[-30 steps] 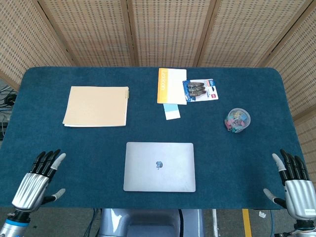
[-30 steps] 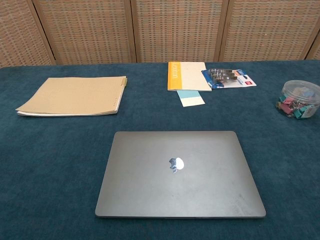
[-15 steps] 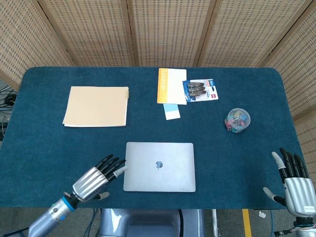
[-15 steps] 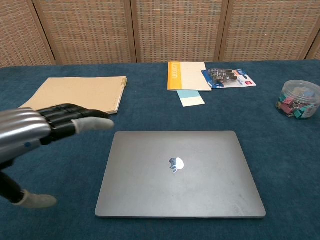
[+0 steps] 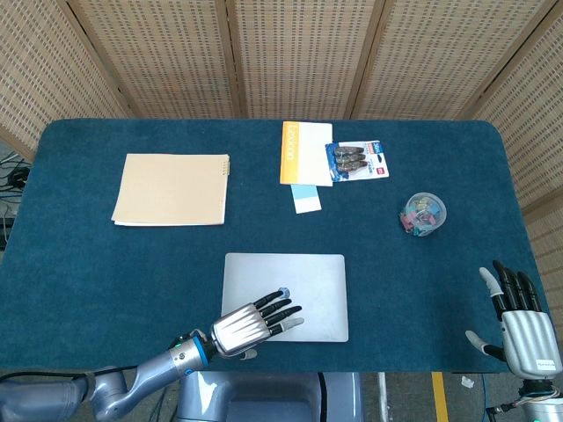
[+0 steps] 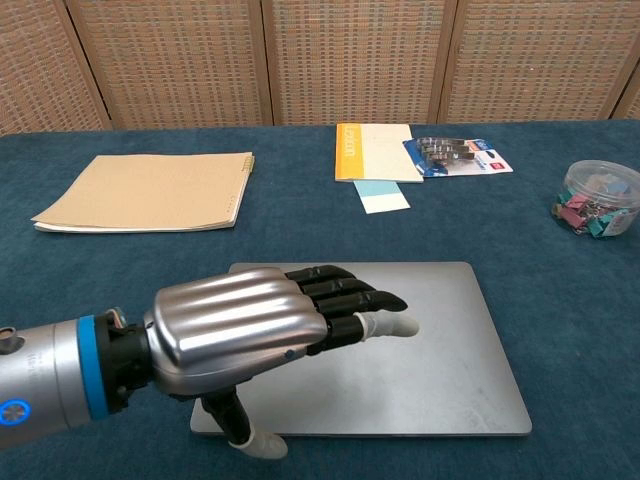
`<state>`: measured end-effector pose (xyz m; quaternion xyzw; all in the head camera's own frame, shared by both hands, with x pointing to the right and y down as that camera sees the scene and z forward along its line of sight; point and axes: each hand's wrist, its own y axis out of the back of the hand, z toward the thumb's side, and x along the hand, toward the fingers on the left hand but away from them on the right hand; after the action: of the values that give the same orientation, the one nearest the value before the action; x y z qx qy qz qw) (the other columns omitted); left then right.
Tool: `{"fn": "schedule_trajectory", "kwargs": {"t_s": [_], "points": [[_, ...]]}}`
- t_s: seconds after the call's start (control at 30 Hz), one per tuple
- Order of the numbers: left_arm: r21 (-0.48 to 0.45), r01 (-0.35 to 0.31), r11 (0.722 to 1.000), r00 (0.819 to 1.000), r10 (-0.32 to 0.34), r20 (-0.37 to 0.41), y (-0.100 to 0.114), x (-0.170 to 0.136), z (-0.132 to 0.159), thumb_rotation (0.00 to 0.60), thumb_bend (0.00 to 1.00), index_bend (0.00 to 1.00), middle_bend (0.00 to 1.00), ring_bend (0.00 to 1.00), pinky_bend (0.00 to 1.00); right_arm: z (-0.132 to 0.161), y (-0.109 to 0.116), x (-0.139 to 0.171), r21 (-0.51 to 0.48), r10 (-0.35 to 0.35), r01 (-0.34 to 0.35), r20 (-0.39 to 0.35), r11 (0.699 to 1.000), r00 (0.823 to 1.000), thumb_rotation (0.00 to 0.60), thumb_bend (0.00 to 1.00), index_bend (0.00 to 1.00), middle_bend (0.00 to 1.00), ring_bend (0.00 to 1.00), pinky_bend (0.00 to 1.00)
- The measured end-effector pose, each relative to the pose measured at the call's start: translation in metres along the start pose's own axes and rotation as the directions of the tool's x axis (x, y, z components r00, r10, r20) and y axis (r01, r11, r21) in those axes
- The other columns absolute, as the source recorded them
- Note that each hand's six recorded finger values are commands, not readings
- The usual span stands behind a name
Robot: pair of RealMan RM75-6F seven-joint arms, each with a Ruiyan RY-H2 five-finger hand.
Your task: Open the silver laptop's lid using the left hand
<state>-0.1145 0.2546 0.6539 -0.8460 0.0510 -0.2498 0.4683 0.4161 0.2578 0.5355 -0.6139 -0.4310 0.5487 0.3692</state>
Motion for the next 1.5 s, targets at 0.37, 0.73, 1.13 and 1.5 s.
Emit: {"fn": "schedule_trajectory", "kwargs": {"t_s": [0.37, 0.73, 1.13, 1.5], "points": [[0.08, 0.0, 0.997, 1.0, -0.001, 0.014, -0.014, 0.029, 0.015, 0.6, 0.02, 0.0, 0.0, 0.0, 0.0, -0.002, 0.003, 0.0, -0.019, -0.003, 0.003, 0.0, 1.0, 1.0, 0.6, 0.05, 0.03, 0.0, 0.0, 0.0], [0.11, 0.005, 0.994, 1.0, -0.005, -0.002, -0.024, 0.052, 0.017, 0.6, 0.02, 0.0, 0.0, 0.0, 0.0, -0.005, 0.003, -0.002, -0.029, 0.004, -0.004, 0.007, 1.0, 1.0, 0.6, 0.05, 0.03, 0.0, 0.0, 0.0], [0.128, 0.003, 0.992, 1.0, -0.001, -0.017, -0.025, 0.06, 0.015, 0.6, 0.24, 0.0, 0.0, 0.0, 0.0, -0.006, 0.004, -0.002, -0.039, 0.004, -0.003, 0.008, 0.999, 1.0, 0.6, 0.05, 0.03, 0.0, 0.0, 0.0], [0.151, 0.0, 0.989, 0.999, 0.007, -0.044, -0.023, 0.058, 0.006, 0.6, 0.37, 0.0, 0.0, 0.0, 0.0, -0.005, 0.003, -0.002, -0.042, 0.006, -0.006, 0.003, 0.999, 1.0, 0.6, 0.05, 0.03, 0.0, 0.0, 0.0]]}}
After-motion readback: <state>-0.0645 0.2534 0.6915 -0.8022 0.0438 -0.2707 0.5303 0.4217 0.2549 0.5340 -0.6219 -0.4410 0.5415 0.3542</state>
